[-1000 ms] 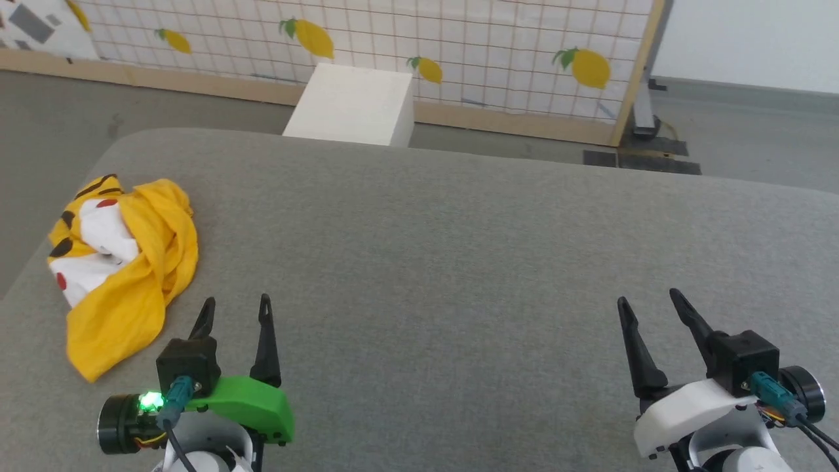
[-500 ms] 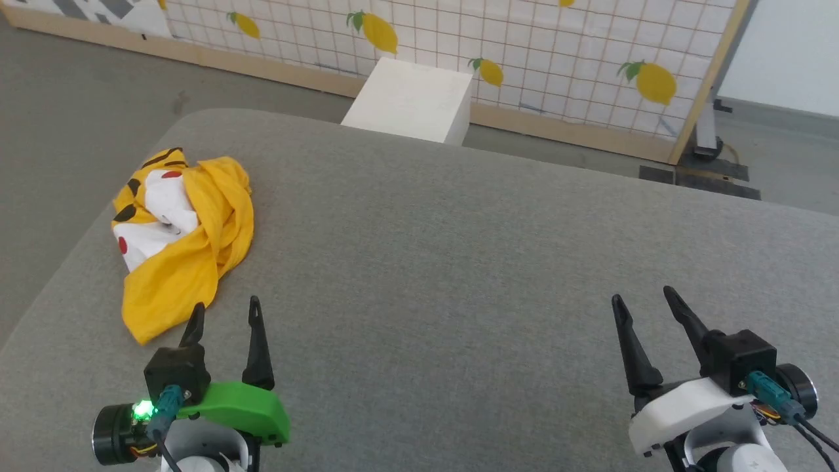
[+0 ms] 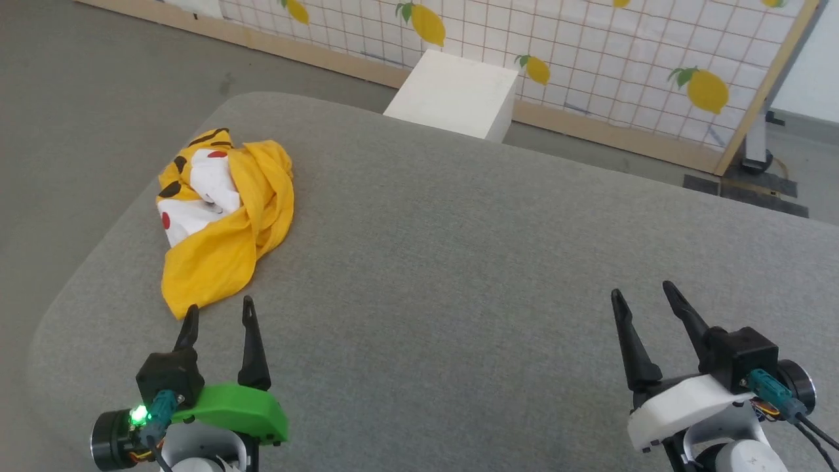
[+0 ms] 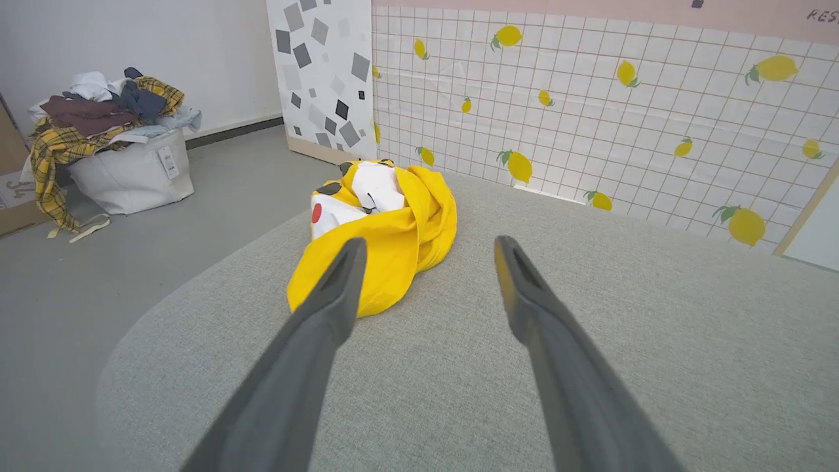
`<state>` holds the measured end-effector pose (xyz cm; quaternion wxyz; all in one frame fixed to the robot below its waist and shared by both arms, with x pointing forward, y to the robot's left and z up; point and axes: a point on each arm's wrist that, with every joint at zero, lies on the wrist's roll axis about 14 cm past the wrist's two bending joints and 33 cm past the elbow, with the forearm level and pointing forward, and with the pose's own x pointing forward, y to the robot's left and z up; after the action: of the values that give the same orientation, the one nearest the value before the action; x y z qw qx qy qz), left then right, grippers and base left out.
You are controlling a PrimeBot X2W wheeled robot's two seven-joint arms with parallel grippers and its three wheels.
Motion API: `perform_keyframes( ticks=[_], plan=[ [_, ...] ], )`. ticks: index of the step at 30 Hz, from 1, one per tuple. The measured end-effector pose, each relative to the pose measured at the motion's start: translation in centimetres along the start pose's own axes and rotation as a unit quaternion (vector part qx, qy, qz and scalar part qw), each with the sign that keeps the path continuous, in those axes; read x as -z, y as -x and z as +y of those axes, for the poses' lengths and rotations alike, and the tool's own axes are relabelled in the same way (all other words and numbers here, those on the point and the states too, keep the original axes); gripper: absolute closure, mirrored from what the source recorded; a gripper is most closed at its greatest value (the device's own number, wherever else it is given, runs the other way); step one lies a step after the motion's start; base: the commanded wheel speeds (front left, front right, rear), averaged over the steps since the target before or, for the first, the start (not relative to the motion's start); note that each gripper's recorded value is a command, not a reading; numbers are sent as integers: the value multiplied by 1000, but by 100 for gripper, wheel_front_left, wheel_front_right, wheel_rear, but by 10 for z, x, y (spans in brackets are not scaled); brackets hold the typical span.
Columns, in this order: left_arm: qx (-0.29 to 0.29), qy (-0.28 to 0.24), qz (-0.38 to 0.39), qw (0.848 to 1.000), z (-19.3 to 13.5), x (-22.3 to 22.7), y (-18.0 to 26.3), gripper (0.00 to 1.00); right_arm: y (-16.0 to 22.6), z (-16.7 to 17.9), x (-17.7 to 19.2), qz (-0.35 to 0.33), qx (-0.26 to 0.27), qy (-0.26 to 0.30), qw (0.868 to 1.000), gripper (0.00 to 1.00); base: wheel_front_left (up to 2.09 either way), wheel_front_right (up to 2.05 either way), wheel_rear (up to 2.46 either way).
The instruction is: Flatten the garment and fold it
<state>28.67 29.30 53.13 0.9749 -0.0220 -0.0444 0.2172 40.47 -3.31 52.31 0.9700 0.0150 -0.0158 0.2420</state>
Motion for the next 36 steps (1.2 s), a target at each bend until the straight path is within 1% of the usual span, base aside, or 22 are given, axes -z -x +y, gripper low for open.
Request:
perform_keyframes(
  ticks=[22, 36],
  plan=[
    [-71, 8, -12, 997, 44, -1, 26, 0, -21, 38, -3, -15, -58, -14, 998, 0, 0, 0, 0],
    [-126, 15, -22, 992, 74, -3, 46, 0, -32, 67, -1, -18, -100, -27, 994, 0, 0, 0, 0]
  ],
)
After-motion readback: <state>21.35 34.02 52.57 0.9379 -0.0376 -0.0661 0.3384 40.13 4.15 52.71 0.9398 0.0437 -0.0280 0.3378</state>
